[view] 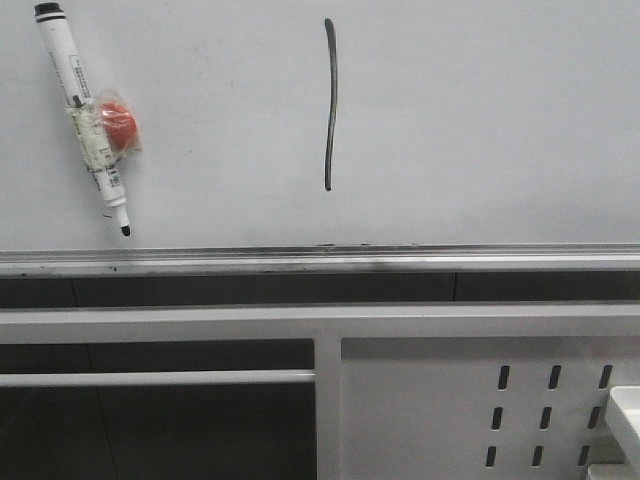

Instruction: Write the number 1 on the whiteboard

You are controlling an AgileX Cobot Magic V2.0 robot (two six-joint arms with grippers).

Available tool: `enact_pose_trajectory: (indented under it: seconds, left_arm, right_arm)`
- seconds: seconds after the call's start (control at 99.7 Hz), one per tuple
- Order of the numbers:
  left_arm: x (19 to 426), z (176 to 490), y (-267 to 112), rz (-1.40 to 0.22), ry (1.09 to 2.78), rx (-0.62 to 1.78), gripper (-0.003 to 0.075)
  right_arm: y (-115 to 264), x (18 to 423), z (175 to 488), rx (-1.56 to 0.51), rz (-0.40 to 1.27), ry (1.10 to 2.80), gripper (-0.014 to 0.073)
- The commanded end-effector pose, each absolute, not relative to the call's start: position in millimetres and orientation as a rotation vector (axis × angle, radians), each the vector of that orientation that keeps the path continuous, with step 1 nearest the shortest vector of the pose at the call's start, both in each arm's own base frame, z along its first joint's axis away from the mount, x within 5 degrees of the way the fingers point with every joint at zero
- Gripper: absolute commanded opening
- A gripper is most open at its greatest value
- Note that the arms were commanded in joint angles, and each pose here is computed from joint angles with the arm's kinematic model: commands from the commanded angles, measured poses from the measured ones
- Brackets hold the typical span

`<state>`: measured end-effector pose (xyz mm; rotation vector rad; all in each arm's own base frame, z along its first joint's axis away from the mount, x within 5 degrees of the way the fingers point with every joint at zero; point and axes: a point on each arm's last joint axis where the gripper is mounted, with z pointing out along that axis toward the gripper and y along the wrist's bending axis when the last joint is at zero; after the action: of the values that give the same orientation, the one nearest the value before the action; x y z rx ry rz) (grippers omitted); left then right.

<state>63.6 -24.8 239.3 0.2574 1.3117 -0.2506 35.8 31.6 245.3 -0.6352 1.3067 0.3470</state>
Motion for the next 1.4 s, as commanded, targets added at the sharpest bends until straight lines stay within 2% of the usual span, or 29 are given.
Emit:
enact_pose_trajectory:
  seconds: [0.0, 0.191, 0.441, 0.552, 0.802, 0.973, 1.394]
  left_arm:
    - [55.8, 246.2, -16.7, -0.227, 1.275, 0.152, -0.002]
    - [51.0, 223.0, -11.0, -0.186, 1.298, 0.083, -0.002]
    - [56.8, 192.5, -4.0, -0.16, 1.602, -0.031, -0.002]
    - [56.5, 186.2, -2.4, -0.141, 1.671, -0.045, -0.002]
    - [55.9, 182.2, -2.6, -0.139, 1.715, -0.041, -0.002]
    - [55.6, 180.9, -3.8, -0.073, 1.728, 0.045, -0.002]
    - [54.1, 175.6, 0.2, -0.022, 1.777, -0.046, -0.002]
  right_arm:
    - [25.5, 34.1, 258.8, -0.555, 0.326, 1.235, -0.0069]
    - [25.4, 34.2, 258.9, -0.553, 0.326, 1.234, -0.0069]
    - [25.4, 34.2, 258.9, -0.553, 0.326, 1.234, -0.0069]
    - [25.4, 34.2, 258.9, -0.553, 0.326, 1.234, -0.0069]
    - [25.4, 34.2, 258.9, -0.553, 0.326, 1.234, -0.0069]
    - [25.4, 34.2, 258.9, -0.553, 0.326, 1.234, -0.0069]
    - [25.4, 34.2, 258.9, -0.553, 0.326, 1.234, -0.0069]
